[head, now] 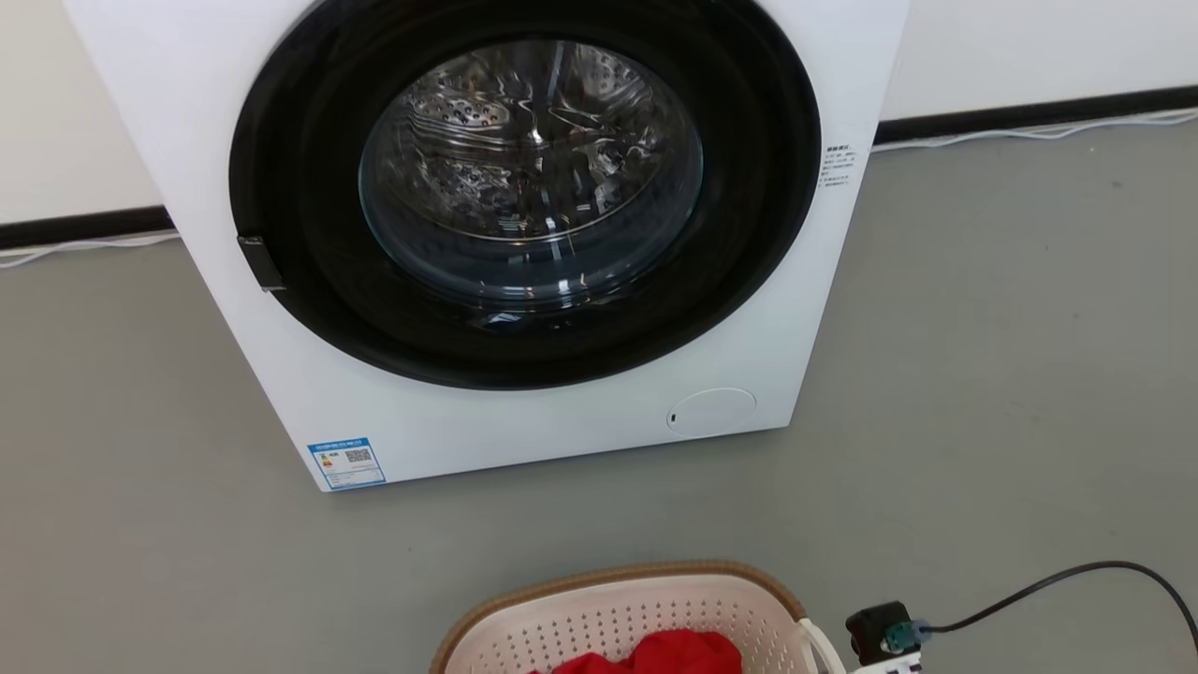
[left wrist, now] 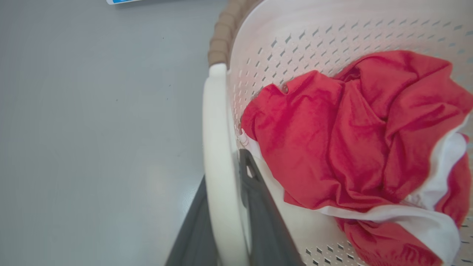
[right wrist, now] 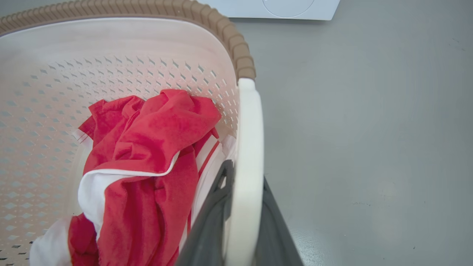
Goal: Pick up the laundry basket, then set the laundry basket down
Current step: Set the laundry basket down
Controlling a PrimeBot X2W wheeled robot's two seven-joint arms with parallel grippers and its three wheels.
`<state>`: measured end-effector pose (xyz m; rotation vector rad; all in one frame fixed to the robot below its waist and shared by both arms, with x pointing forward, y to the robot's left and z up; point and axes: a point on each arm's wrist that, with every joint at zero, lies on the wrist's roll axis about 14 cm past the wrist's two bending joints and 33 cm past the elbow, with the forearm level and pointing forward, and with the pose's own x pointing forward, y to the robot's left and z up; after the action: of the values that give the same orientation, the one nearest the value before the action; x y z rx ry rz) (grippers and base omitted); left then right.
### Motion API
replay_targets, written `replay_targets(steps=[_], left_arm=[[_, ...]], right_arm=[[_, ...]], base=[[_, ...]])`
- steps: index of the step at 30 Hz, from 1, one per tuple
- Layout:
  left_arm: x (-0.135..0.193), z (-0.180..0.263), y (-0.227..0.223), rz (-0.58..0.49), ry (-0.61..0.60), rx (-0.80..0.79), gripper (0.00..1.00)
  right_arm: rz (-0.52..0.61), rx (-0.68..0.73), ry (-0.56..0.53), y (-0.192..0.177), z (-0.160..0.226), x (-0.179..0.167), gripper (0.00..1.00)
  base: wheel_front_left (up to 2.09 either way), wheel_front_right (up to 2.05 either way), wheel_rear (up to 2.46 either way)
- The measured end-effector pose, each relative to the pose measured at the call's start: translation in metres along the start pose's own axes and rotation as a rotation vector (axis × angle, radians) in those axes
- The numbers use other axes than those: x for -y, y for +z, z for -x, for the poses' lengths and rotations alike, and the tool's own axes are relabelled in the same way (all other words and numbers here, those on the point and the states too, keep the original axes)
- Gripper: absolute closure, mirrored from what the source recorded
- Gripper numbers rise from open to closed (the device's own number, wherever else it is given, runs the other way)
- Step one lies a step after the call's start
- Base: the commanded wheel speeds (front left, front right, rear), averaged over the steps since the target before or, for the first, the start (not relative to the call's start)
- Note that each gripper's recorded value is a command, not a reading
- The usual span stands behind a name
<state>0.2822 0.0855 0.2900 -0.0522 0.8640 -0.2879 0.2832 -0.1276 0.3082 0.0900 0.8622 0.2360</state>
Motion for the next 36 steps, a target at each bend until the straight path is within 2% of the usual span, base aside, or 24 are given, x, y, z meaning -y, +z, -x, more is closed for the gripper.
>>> replay_targets(steps=[9, 15, 23, 36], left_arm=[[-0.006, -0.021, 0.022, -0.016, -0.004, -0.002, 1.0], [-0.017, -0.045, 0.052, -0.032, -0.001, 0.025, 1.0], [-0.032, -0.081, 0.079, -0.021, 0.006, 0.045, 1.0], [-0.062, -0.143, 0.098, 0.023, 0.036, 0.054, 1.0]], right_arm=[[0.004, 0.012, 0.004, 0.016, -0.015, 0.004, 1.0], [0.014, 0.05, 0.009, 0.047, -0.037, 0.009, 1.0], [0.03, 0.071, 0.015, 0.076, -0.076, 0.017, 1.0], [0.082, 0.054, 0.036, 0.095, -0.153, 0.026, 1.0]], base=[[0.0, 0.0, 0.0], [0.0, 0.0, 0.0], [0.0, 0.0, 0.0], [0.0, 0.0, 0.0]])
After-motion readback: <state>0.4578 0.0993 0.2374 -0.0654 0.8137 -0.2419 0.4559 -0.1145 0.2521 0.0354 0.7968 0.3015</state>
